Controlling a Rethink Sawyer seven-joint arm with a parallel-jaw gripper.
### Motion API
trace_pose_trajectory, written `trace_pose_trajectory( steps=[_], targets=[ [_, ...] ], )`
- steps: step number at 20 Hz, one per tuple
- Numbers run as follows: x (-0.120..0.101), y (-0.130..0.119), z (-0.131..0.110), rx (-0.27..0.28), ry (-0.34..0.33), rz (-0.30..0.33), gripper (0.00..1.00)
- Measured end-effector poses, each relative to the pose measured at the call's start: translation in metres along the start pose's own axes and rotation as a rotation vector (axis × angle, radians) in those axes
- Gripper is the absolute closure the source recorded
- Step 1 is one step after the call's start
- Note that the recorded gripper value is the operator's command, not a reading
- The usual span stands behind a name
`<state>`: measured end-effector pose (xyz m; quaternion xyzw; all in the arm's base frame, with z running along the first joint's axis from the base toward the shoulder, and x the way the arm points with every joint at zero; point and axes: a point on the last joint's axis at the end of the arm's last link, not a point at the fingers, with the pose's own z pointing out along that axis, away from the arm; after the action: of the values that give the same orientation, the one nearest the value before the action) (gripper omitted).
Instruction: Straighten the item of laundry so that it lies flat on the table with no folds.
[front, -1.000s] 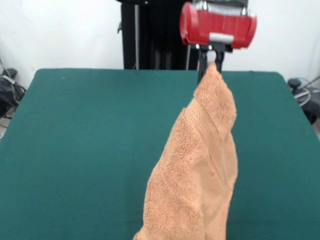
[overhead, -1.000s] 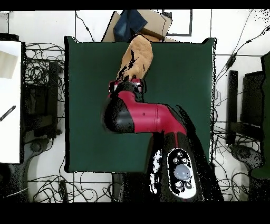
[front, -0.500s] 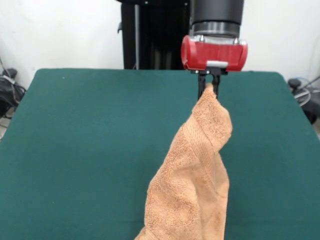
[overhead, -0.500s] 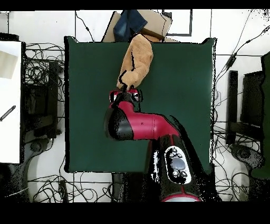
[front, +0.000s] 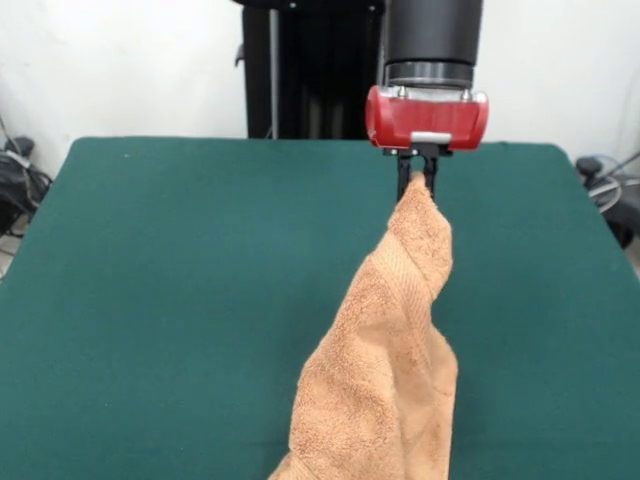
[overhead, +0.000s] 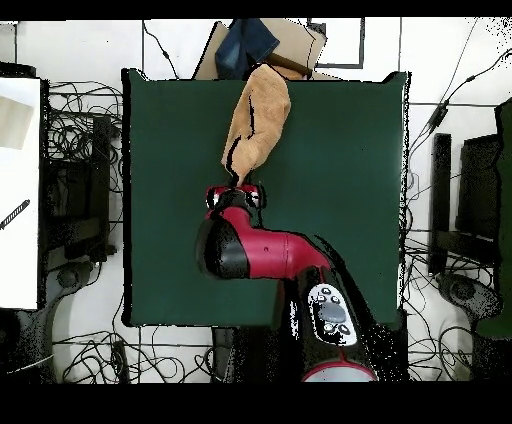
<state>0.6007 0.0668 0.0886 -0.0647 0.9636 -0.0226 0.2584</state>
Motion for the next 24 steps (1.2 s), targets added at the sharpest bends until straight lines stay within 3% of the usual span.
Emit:
trace_pose_trajectory(
  steps=[9,14,15,21,24],
  targets=[
    [0.02,-0.006,-0.026,0.047,0.047,0.058,1.0],
    [0.01,0.01,-0.067,0.091,0.063,0.069,1.0],
    [0.005,0.022,-0.085,0.096,0.083,0.064,1.0],
    [0.003,0.054,-0.131,0.082,0.165,0.053,1.0],
    [-0.002,0.05,-0.146,0.078,0.176,0.073,1.0]
  ],
)
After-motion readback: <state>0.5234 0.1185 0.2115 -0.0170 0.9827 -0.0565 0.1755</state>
